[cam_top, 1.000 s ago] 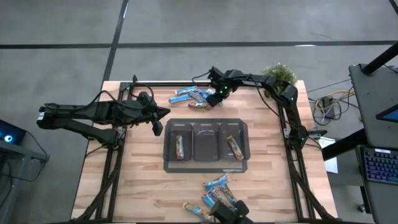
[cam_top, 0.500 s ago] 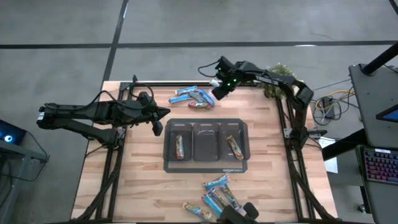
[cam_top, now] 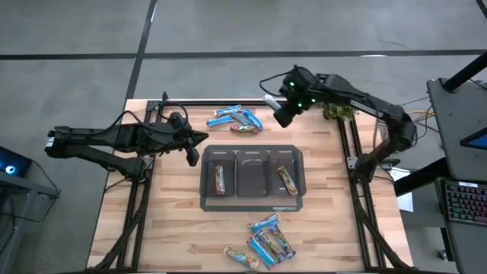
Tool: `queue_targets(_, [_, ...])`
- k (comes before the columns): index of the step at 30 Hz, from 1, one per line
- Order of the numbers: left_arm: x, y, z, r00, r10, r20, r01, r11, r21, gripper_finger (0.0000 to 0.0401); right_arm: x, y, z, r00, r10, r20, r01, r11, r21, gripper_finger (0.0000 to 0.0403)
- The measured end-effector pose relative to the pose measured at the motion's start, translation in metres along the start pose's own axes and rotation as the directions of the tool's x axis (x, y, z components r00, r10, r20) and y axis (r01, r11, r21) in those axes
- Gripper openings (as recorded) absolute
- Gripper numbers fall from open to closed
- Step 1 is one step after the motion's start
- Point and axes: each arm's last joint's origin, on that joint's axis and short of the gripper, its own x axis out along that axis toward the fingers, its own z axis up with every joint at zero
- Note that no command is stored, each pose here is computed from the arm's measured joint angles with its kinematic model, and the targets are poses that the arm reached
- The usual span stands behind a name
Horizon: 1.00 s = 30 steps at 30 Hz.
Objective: Pick and place Granola Bars by type
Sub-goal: Put the yellow granola bar into the right black bin
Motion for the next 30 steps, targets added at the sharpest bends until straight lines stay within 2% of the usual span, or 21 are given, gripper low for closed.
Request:
queue_targets(5, [0.000, 0.000, 0.000, 1.000, 0.000, 0.000, 0.000, 1.000, 0.000, 0.0000, -0.022, 0.023, -0.015, 0.998, 0.061, 0.017, -0.061, 0.998, -0.006, 0.0028])
queue_targets(15, [0.000, 0.000, 0.000, 1.000, 0.000, 0.000, 0.000, 1.000, 0.000, 0.0000, -0.038, 0.061, -0.052, 0.988, 0.103, -0.113, -0.102, 0.995, 0.015, 0.0028])
queue_targets(20, [0.000, 0.000, 0.000, 1.000, 0.000, 0.000, 0.000, 1.000, 0.000, 0.0000, -0.037, 0.082, -0.071, 0.975, 0.100, -0.197, -0.081, 0.991, 0.102, 0.0028])
queue_targets(26, [0.000, 0.000, 0.000, 1.000, 0.000, 0.000, 0.000, 1.000, 0.000, 0.0000, -0.031, 0.107, -0.089, 0.961, 0.102, -0.257, -0.067, 0.987, 0.143, 0.0028])
queue_targets(30, [0.000, 0.000, 0.000, 1.000, -0.001, 0.000, 0.001, 1.000, 0.001, 0.0000, -0.021, 0.114, -0.099, 0.961, 0.051, -0.272, 0.002, 0.982, 0.190, 0.0028])
